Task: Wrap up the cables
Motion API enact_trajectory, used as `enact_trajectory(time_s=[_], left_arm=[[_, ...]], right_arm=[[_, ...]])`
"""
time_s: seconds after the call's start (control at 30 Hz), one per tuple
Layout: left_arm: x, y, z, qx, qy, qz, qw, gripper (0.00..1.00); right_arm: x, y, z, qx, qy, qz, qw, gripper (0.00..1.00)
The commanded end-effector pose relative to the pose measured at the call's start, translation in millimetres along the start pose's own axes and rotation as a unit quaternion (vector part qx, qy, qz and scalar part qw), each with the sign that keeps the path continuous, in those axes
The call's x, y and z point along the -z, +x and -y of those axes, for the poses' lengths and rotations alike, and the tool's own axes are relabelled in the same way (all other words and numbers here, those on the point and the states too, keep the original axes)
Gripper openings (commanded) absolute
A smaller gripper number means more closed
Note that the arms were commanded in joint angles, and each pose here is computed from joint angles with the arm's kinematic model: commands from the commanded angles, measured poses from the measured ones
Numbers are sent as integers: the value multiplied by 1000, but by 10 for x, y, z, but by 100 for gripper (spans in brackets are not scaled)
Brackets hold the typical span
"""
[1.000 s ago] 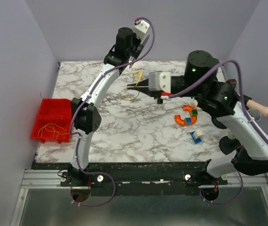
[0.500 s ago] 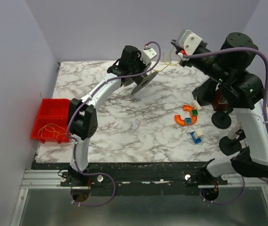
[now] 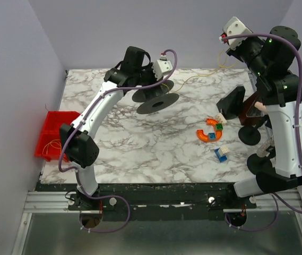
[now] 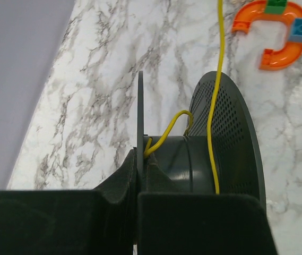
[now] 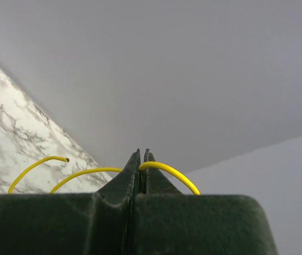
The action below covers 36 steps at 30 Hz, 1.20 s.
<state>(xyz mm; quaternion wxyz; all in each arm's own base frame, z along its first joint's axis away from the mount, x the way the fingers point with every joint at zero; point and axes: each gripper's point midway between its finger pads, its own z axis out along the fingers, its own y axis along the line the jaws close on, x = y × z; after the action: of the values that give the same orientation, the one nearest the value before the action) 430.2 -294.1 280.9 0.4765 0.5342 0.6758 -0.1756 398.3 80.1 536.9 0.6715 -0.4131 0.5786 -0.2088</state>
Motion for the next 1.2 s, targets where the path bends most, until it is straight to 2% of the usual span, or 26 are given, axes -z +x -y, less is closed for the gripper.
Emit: enact_trajectory(time_s=[0.0,0.17,0.3,0.37,0.47,0.53,0.6,0.77,0.93,1.03,1.17], left_arm=[[712,-530,156,-13,73,60,995,0],[1374,-862,4,31,79,104,991,0],[1893,-1215,-94,89,46,174,980,0],[2166,-1421,-210,121,22,221,967,0],[2708,-1766,-441,170,-4,308,936,0],[3084,-1983,-506,174,-8,359,917,0],[3332,-2166,-407,137,-12,381,914,0],[3669,-2445,-228,115,-29,420,900,0],[3959,-2635,-330,100,-93,448,884,0],[4039,-2642,-476,107,-130,460,872,0],[4031,-2583,-766,153,-165,474,851,0]], right_arm=[[-70,390,57,3,12,-43,999,1],[-129,793,-147,-13,-18,-70,997,1],[-258,982,-360,-32,-47,-73,996,1],[-357,967,-527,-51,-76,-53,994,1],[-508,866,-790,-97,-123,-6,988,1],[-606,785,-984,-121,-153,19,981,1],[-722,738,-1096,-135,-164,28,977,1],[-1015,653,-1491,-166,-207,43,963,1],[-1216,707,-2356,-185,-276,10,943,1],[-1196,549,-2935,-203,-314,12,928,1],[-1168,20,-3508,-261,-330,67,905,1]])
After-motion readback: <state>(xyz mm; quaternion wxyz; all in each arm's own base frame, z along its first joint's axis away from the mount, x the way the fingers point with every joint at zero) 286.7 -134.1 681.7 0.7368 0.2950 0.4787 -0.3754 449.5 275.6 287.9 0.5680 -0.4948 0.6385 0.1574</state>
